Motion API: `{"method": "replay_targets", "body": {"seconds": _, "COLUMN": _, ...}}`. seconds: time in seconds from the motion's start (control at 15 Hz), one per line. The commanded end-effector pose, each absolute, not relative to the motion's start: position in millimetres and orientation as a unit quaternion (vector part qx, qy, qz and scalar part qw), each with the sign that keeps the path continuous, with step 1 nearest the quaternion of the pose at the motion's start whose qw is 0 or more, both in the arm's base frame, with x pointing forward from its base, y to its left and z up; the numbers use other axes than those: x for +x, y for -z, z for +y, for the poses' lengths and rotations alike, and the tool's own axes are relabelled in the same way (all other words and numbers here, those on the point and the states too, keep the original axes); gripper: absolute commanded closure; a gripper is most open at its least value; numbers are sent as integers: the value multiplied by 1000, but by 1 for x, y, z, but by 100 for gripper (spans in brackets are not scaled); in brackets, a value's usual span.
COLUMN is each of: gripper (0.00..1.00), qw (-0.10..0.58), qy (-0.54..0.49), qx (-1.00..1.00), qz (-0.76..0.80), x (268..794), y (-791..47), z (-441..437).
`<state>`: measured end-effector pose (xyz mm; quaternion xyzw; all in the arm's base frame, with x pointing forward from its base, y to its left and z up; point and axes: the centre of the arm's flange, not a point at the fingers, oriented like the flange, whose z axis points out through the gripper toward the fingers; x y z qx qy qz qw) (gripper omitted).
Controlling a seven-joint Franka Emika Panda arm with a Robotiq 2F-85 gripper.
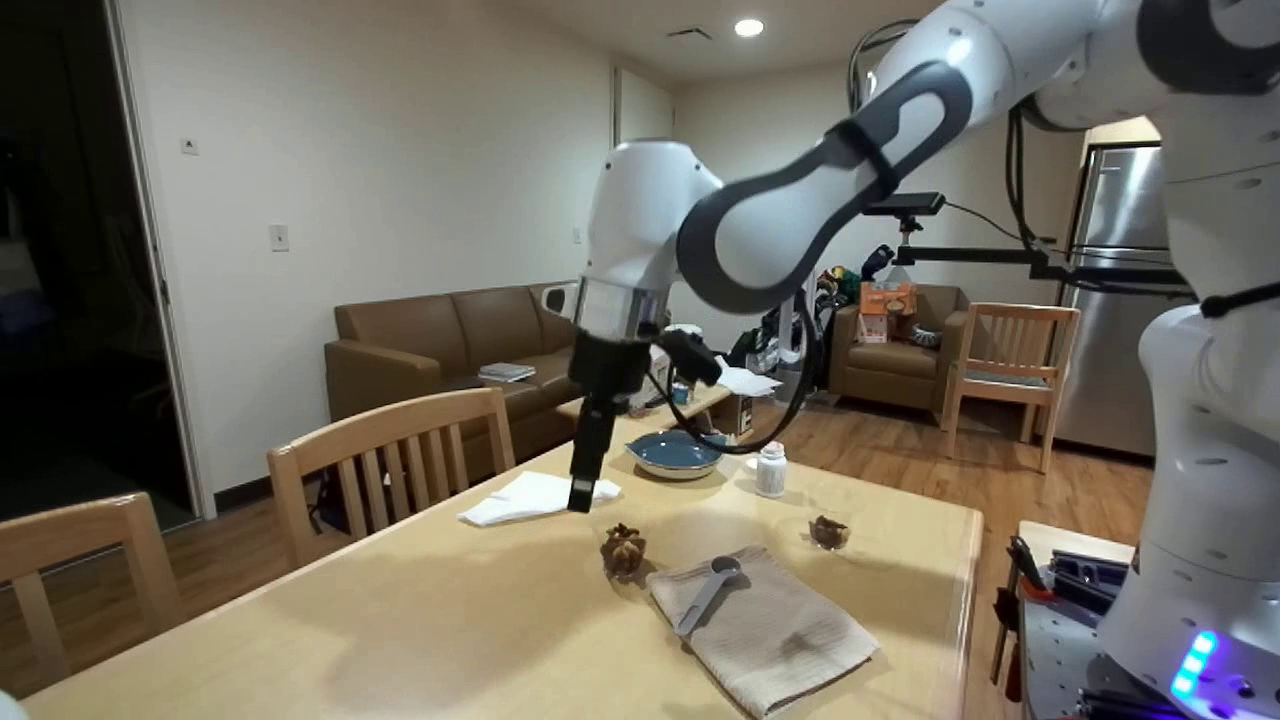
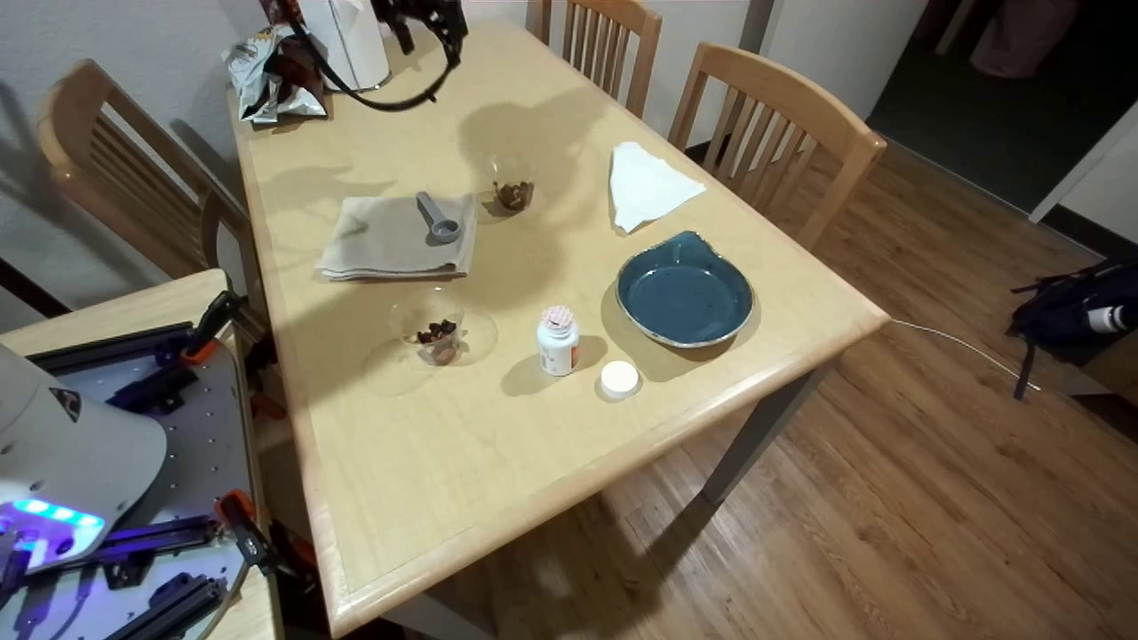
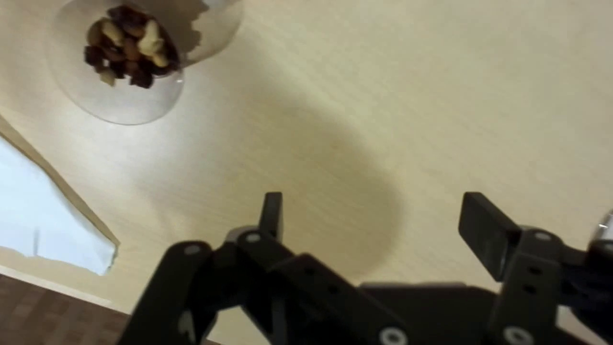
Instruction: Pick up the cup and pour some of its contents in the other cup
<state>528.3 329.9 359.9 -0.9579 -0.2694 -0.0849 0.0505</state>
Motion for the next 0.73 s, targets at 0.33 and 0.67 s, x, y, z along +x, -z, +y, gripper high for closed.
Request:
{"method": "replay_targets", "body": {"seconds": 0.33, "gripper": 0, "qw": 105, "qy": 68, "qx": -959, "qz": -254, "x": 496, "y": -432, "z": 345}}
{"method": "replay_targets", "body": {"seconds": 0.67, "gripper": 0, "qw": 105, "qy": 62, "qx": -960, "qz": -251, "x": 499, "y": -425, "z": 343}}
